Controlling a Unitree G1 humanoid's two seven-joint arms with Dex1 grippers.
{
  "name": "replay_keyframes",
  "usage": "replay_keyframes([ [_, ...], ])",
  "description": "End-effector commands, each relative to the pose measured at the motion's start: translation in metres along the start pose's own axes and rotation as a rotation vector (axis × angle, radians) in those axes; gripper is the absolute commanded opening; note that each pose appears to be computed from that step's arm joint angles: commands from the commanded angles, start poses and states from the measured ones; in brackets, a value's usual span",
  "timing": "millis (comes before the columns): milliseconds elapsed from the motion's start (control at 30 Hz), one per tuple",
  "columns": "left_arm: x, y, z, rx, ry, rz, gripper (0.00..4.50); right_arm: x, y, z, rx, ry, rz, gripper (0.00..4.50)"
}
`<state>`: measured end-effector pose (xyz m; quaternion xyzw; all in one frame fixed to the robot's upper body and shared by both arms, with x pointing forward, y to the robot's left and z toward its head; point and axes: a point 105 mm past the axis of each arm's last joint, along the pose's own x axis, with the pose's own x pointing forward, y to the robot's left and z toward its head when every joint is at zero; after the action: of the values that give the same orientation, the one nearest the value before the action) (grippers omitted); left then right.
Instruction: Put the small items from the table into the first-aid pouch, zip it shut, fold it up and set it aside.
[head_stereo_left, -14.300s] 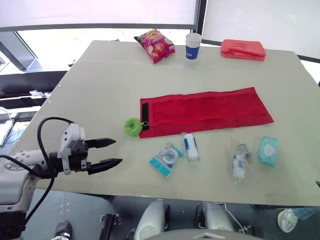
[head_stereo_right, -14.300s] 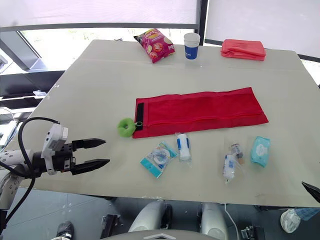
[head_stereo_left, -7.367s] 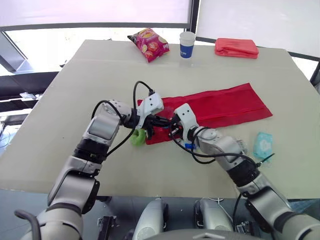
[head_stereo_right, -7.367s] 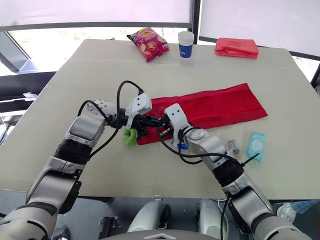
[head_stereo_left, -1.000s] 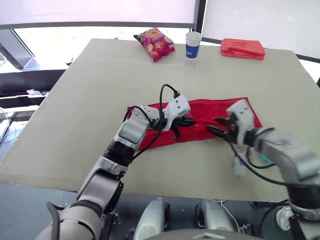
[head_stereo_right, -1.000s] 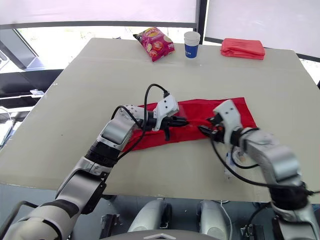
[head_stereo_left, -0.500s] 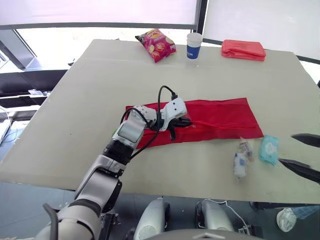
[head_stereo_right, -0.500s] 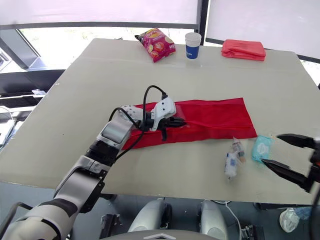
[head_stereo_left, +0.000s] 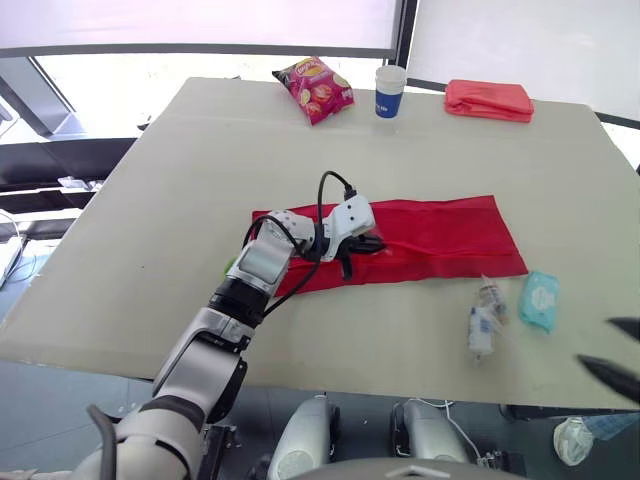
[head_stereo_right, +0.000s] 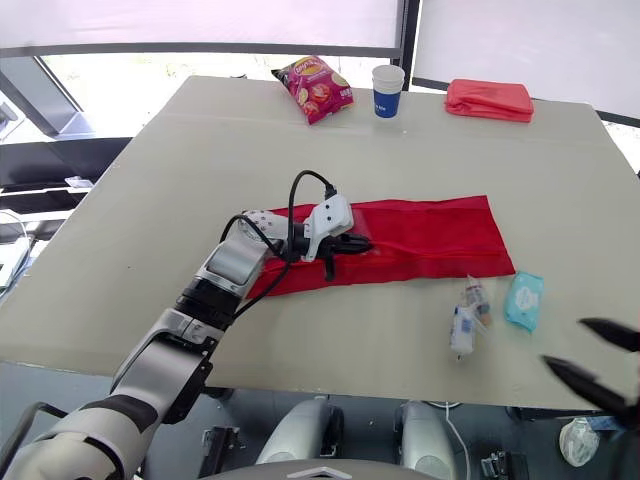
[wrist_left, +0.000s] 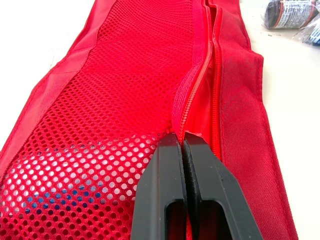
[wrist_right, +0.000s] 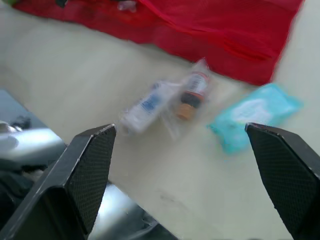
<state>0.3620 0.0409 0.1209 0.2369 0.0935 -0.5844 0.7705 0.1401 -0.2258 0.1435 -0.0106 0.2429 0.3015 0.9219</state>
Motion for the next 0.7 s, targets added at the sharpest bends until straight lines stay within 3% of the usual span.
replay_keyframes([
  [33, -0.002, 0.002, 0.018, 0.048, -0.041, 0.005, 0.0, 0.026, 0.018, -0.006, 0.046, -0.009, -0.035, 4.42],
  [200, 0.0, 0.0, 0.018, 0.043, -0.044, 0.001, 0.0, 0.056, 0.029, -0.031, 0.144, 0.051, -0.099, 4.42],
  [567, 0.003, -0.005, 0.02, 0.035, -0.049, -0.006, 0.0, 0.095, 0.005, -0.036, 0.208, 0.017, -0.3, 4.42],
  [600, 0.002, -0.006, 0.02, 0.033, -0.049, -0.005, 0.0, 0.098, 0.004, -0.035, 0.203, 0.013, -0.306, 3.84],
  [700, 0.002, -0.006, 0.02, 0.029, -0.048, 0.0, 0.0, 0.1, 0.004, -0.034, 0.206, 0.005, -0.312, 2.65],
])
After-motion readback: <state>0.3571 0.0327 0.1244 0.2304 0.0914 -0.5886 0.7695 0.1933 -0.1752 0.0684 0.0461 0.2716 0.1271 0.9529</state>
